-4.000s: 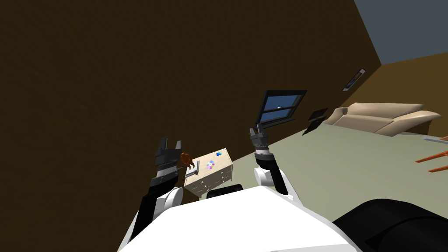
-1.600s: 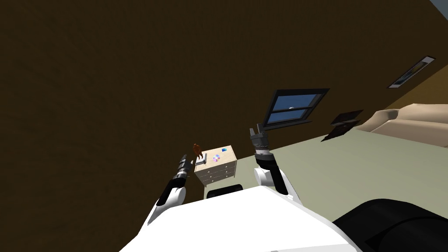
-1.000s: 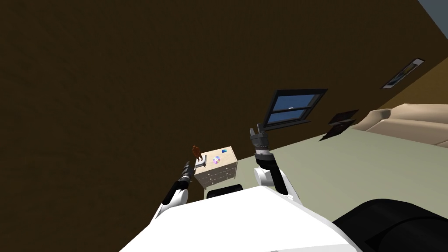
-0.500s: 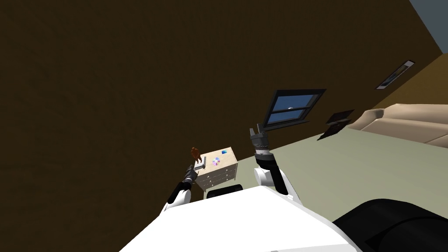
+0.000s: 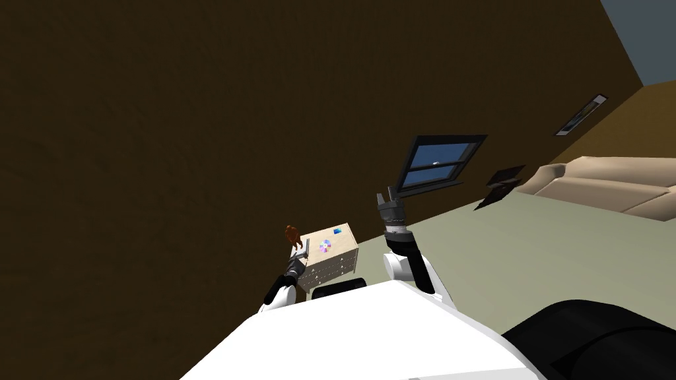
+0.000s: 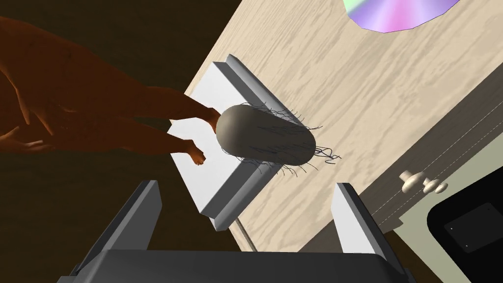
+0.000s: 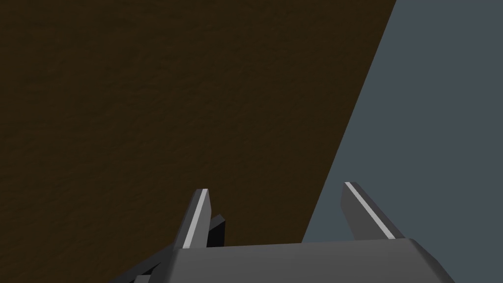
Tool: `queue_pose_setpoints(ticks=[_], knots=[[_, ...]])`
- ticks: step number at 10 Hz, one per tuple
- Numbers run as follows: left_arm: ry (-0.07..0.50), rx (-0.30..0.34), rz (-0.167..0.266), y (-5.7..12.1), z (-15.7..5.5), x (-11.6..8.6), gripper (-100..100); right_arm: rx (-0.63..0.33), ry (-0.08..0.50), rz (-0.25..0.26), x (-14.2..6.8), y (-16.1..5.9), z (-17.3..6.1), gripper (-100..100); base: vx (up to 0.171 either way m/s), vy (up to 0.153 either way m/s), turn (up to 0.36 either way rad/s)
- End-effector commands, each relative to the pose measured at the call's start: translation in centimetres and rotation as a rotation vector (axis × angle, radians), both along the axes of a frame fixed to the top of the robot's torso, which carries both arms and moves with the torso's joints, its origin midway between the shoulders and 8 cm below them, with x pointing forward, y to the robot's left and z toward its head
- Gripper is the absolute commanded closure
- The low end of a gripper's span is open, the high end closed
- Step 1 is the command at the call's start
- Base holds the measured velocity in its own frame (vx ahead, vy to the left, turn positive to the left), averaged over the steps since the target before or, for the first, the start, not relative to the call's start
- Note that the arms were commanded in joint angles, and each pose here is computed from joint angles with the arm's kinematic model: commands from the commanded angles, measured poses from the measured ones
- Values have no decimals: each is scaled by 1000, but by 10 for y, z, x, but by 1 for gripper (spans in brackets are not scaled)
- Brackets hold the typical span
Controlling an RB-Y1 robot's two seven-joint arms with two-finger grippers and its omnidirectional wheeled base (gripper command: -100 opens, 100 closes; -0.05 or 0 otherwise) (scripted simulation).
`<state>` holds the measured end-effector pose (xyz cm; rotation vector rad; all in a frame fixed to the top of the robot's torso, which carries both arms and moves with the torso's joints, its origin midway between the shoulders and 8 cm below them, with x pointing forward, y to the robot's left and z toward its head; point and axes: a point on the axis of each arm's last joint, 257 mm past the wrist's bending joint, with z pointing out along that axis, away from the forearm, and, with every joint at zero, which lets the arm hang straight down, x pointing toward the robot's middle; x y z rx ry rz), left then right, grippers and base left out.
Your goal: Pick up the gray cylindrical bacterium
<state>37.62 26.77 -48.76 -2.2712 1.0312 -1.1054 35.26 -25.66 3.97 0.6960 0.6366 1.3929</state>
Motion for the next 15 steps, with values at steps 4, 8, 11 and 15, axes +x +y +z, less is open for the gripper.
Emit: queue_pose_setpoints(ticks=[4, 8, 11, 15], knots=[[12, -25, 3, -15, -9, 0, -100, 0, 0, 0, 0, 0, 0, 0, 19, 0, -8], [13, -26, 3, -19, -14, 0, -100, 0, 0, 0, 0, 0, 0, 0, 7, 2, 4], [12, -28, 5, -19, -14, 1, 100, 0, 0, 0, 0, 0, 0, 0, 0, 0, 0], [12, -25, 3, -16, -10, 0, 100, 0, 0, 0, 0, 0, 0, 0, -1, 1, -3]])
